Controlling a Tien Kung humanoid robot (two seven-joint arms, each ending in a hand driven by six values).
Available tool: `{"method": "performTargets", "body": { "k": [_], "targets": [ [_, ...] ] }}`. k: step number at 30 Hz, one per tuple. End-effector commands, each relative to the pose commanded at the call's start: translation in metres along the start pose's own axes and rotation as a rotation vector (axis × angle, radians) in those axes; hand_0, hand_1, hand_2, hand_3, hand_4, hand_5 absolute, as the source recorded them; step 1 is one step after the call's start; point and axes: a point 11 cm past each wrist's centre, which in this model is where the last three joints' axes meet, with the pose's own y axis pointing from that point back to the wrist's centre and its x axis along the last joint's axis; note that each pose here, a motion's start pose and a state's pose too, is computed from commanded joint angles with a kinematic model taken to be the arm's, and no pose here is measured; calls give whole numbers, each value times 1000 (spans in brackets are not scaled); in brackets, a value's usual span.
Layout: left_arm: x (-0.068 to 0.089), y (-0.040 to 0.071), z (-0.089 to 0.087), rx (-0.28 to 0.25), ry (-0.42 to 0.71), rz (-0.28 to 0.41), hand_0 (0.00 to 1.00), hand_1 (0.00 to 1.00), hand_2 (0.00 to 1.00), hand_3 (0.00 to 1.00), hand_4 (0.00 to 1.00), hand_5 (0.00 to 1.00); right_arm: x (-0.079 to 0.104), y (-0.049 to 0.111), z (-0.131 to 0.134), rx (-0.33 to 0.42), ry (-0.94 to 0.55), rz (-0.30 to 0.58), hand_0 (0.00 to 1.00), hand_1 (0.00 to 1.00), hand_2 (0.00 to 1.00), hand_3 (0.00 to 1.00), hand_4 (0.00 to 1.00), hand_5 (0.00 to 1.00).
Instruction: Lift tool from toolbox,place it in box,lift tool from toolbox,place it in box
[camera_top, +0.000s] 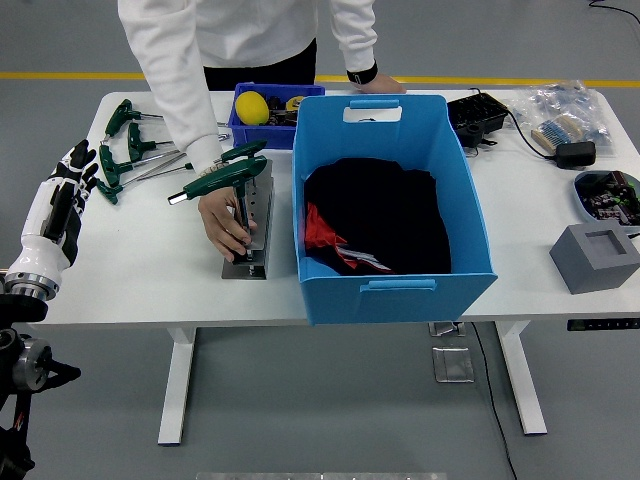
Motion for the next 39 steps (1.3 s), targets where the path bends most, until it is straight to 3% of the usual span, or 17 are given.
{"method": "performTargets", "body": {
  "k": [12,21,27,28,31,33,34,35,39],
  "targets": [
    [4,1,-3,17,-42,27,998,998,998,998,998,921,-1,0,1,-2,3,-1,619,604,682,531,775,569],
    [9,1,5,-14,-128,78,998,998,998,998,998,904,-2,0,4,-8,8,-3,619,606,682,531,776,569],
    [13,1,34,-121,-345,121,998,998,998,998,998,870,-2,0,6,-12,10,-4,619,605,683,532,777,570],
    [12,1,40,-137,-387,120,998,998,998,998,998,712,-3,0,7,-13,11,-4,619,605,683,532,777,570],
    [7,2,57,-166,-517,115,998,998,998,998,998,712,-3,0,7,-14,13,-5,619,605,683,532,777,570],
    [1,3,71,-187,-613,98,998,998,998,998,998,712,-3,0,8,-15,14,-5,619,605,683,532,777,570],
    [-3,4,75,-193,-652,88,998,998,998,998,998,647,-3,0,8,-16,13,-5,619,605,683,532,777,570],
    [-9,5,80,-202,-697,67,998,998,998,998,998,647,-3,0,8,-16,13,-5,619,605,683,532,777,570],
    [-40,9,101,-256,-900,-46,998,998,998,998,998,647,-2,0,7,-14,12,-5,619,605,683,532,777,570]
  ]
}}
